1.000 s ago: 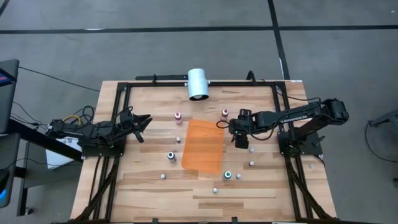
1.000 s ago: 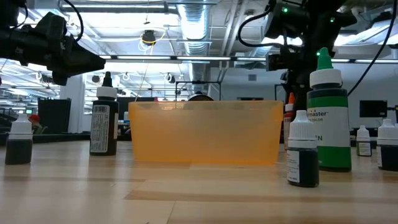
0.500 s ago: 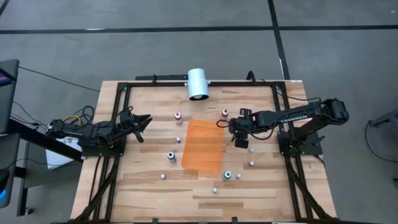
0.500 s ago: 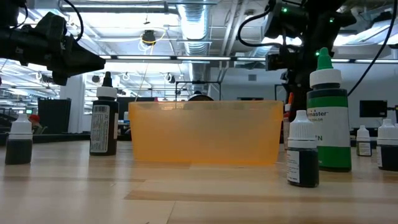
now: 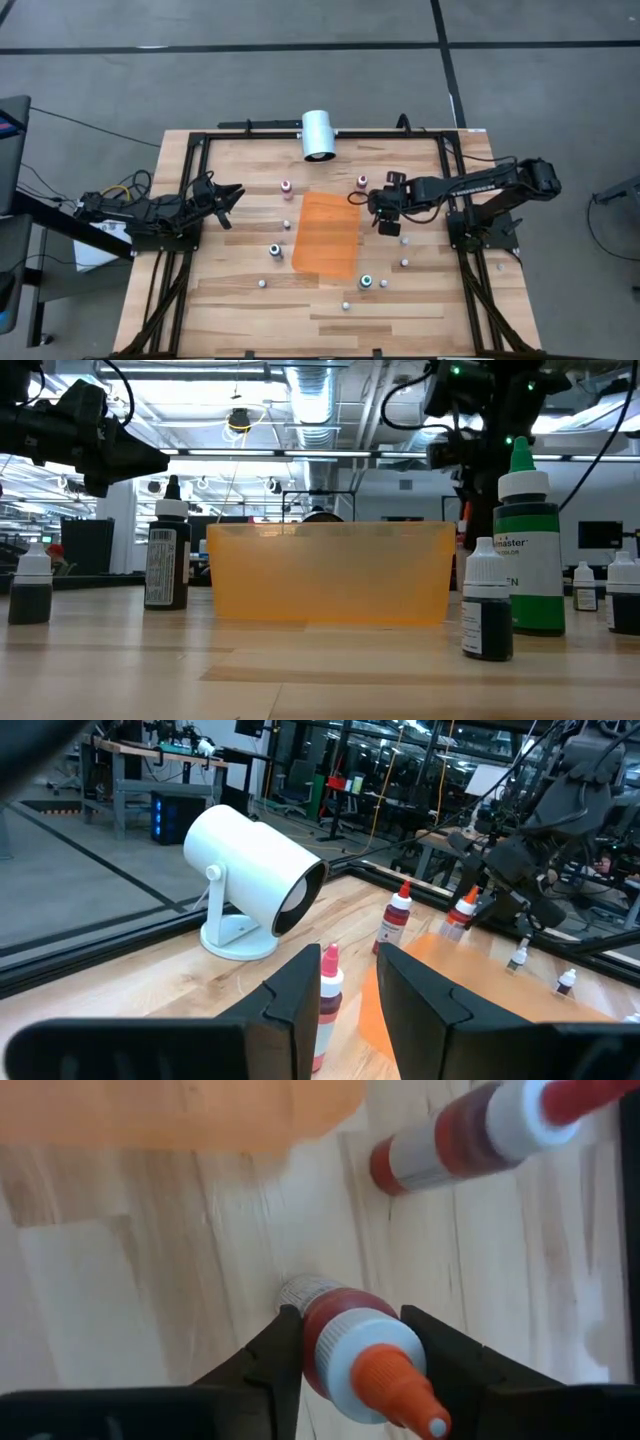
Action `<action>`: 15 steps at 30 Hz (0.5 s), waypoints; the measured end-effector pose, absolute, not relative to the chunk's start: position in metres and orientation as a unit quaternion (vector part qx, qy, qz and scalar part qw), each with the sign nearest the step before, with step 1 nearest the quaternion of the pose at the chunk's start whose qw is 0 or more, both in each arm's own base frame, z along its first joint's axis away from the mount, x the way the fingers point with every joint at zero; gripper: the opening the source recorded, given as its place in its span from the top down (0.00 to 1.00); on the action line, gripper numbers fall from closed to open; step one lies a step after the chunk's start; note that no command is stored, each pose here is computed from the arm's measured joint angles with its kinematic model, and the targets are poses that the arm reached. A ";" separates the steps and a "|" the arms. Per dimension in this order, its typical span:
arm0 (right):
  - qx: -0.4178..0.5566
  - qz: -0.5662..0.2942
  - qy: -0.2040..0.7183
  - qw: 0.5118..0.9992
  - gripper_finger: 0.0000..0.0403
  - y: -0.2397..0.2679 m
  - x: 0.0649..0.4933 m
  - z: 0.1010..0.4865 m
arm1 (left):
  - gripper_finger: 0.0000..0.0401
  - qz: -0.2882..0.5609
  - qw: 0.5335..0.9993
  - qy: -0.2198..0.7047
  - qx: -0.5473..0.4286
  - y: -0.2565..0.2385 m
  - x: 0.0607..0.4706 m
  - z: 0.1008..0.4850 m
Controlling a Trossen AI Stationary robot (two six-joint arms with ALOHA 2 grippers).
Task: Pick & Place food coloring
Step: Put the large orange food coloring bottle into the orange bin
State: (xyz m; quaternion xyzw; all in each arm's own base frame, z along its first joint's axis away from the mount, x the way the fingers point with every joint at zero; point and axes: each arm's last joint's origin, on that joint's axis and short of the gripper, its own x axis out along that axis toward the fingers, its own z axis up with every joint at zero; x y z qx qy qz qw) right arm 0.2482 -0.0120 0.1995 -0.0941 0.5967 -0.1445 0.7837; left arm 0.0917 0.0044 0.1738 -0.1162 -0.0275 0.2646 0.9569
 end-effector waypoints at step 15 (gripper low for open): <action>-0.113 -0.098 0.475 0.867 0.67 -0.010 0.261 0.295 | 0.77 0.262 0.958 -0.028 -0.118 0.004 0.092 0.174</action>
